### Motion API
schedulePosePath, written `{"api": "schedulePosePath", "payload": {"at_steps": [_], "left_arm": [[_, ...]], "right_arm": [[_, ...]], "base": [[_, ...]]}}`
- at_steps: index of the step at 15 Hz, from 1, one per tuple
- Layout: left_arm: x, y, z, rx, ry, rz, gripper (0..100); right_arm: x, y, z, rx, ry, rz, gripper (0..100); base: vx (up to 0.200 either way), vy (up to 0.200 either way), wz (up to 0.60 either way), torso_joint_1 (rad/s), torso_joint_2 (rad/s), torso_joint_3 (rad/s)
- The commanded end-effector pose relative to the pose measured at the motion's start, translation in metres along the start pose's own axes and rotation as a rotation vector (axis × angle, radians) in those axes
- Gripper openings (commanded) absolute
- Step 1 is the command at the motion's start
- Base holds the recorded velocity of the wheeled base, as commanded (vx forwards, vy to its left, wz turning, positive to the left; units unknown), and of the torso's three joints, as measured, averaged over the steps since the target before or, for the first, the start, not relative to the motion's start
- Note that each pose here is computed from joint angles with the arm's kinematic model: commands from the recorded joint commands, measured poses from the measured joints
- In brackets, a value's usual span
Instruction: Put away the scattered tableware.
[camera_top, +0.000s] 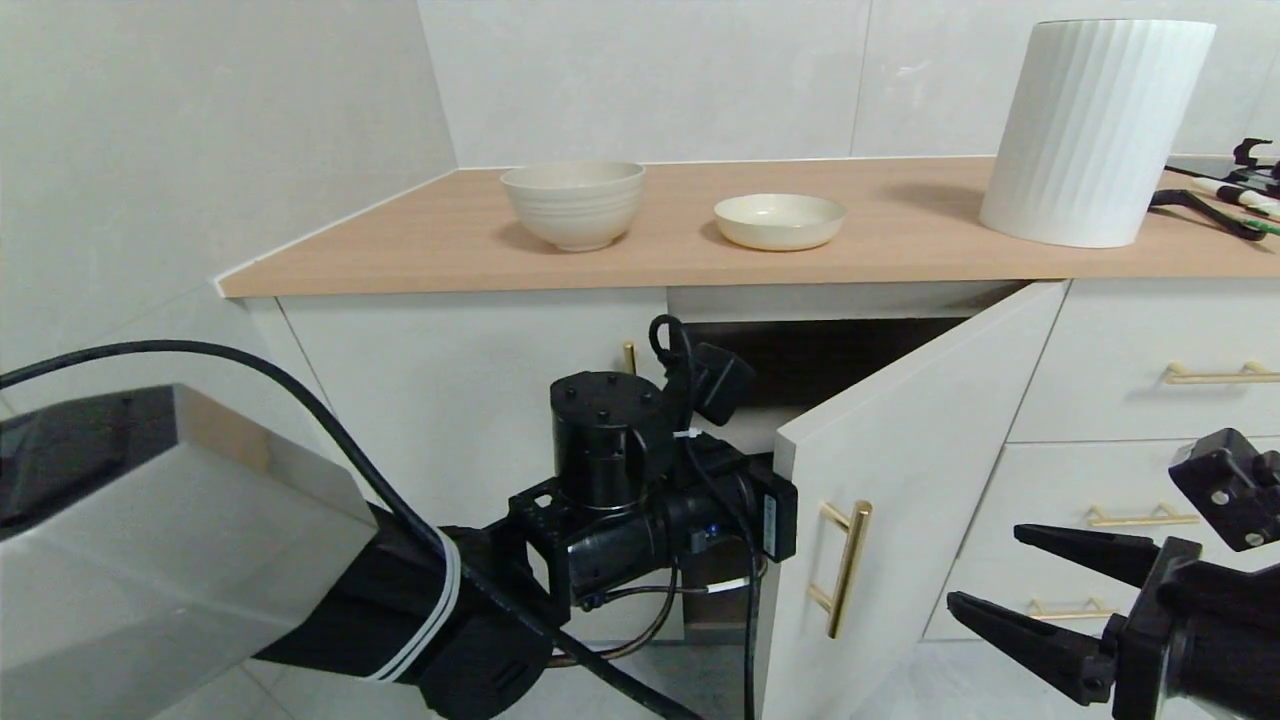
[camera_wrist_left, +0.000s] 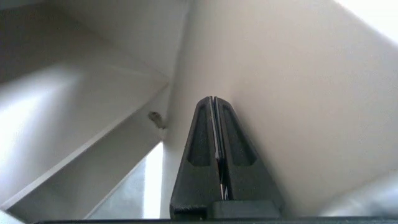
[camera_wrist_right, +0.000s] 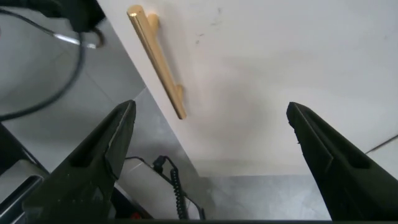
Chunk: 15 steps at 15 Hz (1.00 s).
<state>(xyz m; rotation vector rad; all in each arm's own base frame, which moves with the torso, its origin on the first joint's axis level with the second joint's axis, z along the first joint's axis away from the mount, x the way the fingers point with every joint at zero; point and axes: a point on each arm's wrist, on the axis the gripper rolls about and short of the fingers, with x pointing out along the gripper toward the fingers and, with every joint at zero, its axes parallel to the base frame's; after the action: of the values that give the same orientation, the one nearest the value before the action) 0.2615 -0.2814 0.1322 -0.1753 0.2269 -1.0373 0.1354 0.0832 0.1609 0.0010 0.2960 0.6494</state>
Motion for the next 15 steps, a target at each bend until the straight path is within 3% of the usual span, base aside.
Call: {"api": "schedulePosePath", "payload": {"at_steps": [1,3,5,7,11,15], "left_arm": [[0.006,-0.005,-0.004,0.001,0.000,0.005,0],[0.000,-0.013,0.004,0.006,-0.020,0.026,0],[-0.010,-0.017,0.007,0.002,-0.001,0.032,0],[-0.013,-0.018,0.008,0.001,0.006,0.034,0],[0.002,-0.020,-0.003,-0.004,0.048,0.020,0],[0.014,-0.031,-0.014,-0.004,0.074,-0.011,0]], "right_arm": [[-0.006,0.001,0.002,-0.003,-0.017,0.003,100],[-0.013,0.002,0.002,-0.002,-0.008,0.002,100],[-0.014,0.002,0.003,-0.002,-0.013,0.001,100],[-0.019,0.003,0.002,-0.003,-0.016,0.000,100],[-0.037,0.005,0.001,-0.003,-0.022,-0.001,100],[-0.056,0.007,-0.003,-0.004,-0.027,0.002,100]], "base": [[0.000,0.000,0.00,0.000,0.00,0.000],[0.000,0.000,0.00,0.000,0.00,0.000],[0.000,0.000,0.00,0.000,0.00,0.000],[-0.200,0.000,0.00,-0.002,0.00,-0.002],[-0.050,0.000,0.00,0.005,0.00,0.002],[0.000,0.000,0.00,0.000,0.00,0.000]]}}
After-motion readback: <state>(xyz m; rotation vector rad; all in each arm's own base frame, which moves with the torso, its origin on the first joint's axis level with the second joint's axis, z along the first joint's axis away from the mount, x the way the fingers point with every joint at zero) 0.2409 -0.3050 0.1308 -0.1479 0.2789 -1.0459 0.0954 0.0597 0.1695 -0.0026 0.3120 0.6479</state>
